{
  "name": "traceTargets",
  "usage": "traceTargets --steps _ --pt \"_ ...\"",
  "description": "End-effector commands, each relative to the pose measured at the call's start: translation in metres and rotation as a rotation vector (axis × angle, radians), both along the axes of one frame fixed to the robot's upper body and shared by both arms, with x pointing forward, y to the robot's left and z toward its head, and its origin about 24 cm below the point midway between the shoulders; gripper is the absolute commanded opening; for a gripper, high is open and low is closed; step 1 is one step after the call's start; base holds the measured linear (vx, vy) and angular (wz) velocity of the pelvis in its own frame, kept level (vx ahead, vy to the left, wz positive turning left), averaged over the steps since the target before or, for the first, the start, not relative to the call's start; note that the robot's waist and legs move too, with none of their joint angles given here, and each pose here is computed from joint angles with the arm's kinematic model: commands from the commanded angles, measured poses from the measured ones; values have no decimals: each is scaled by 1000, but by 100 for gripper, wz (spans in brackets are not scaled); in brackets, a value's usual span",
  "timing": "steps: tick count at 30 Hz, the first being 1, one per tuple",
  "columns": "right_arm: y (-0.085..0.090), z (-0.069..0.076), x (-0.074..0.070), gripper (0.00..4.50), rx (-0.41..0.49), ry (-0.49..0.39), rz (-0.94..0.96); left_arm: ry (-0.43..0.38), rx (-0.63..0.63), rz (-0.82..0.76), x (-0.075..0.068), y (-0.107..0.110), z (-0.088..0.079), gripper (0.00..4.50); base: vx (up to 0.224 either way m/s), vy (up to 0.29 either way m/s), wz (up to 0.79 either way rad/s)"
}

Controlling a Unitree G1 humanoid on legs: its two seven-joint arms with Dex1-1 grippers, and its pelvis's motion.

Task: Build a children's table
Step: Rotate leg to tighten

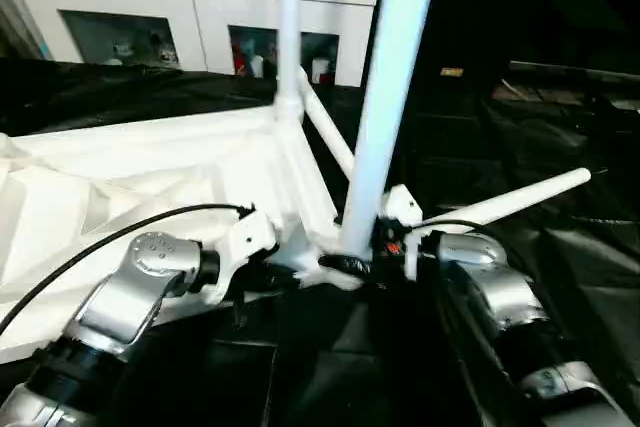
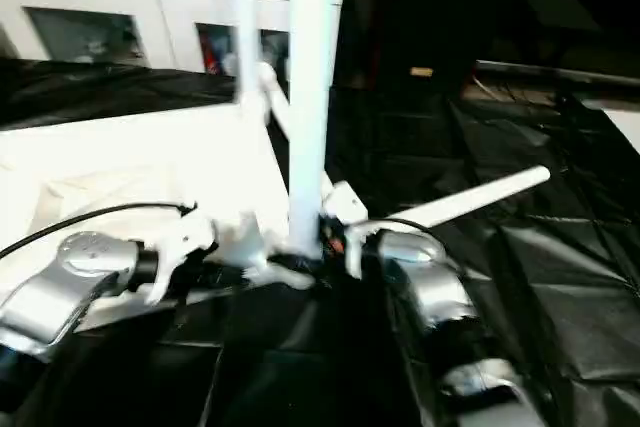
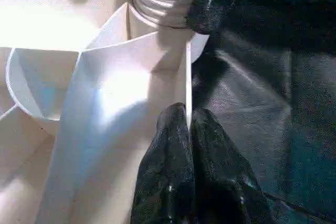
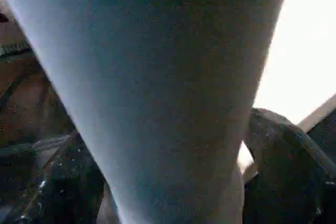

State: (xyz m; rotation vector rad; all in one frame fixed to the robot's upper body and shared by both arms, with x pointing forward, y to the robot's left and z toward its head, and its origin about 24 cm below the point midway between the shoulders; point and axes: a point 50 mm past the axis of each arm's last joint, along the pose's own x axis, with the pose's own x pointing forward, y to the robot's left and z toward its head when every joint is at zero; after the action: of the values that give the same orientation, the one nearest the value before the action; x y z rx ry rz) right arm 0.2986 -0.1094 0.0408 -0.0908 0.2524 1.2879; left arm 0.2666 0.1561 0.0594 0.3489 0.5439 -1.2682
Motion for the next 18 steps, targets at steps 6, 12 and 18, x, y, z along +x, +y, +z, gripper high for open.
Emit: traceTargets --steps 6,12,18 --pt "0 -1 -5 364 -30 12 46 21 -26 -70 -5 -7 0 0 0 0 0" --pt "0 -1 -5 314 -22 27 45 22 -21 -65 -5 -6 0 0 0 0 0" --pt "1 -3 -7 277 -22 40 48 25 -20 -65 -5 -6 0 0 0 0 0"
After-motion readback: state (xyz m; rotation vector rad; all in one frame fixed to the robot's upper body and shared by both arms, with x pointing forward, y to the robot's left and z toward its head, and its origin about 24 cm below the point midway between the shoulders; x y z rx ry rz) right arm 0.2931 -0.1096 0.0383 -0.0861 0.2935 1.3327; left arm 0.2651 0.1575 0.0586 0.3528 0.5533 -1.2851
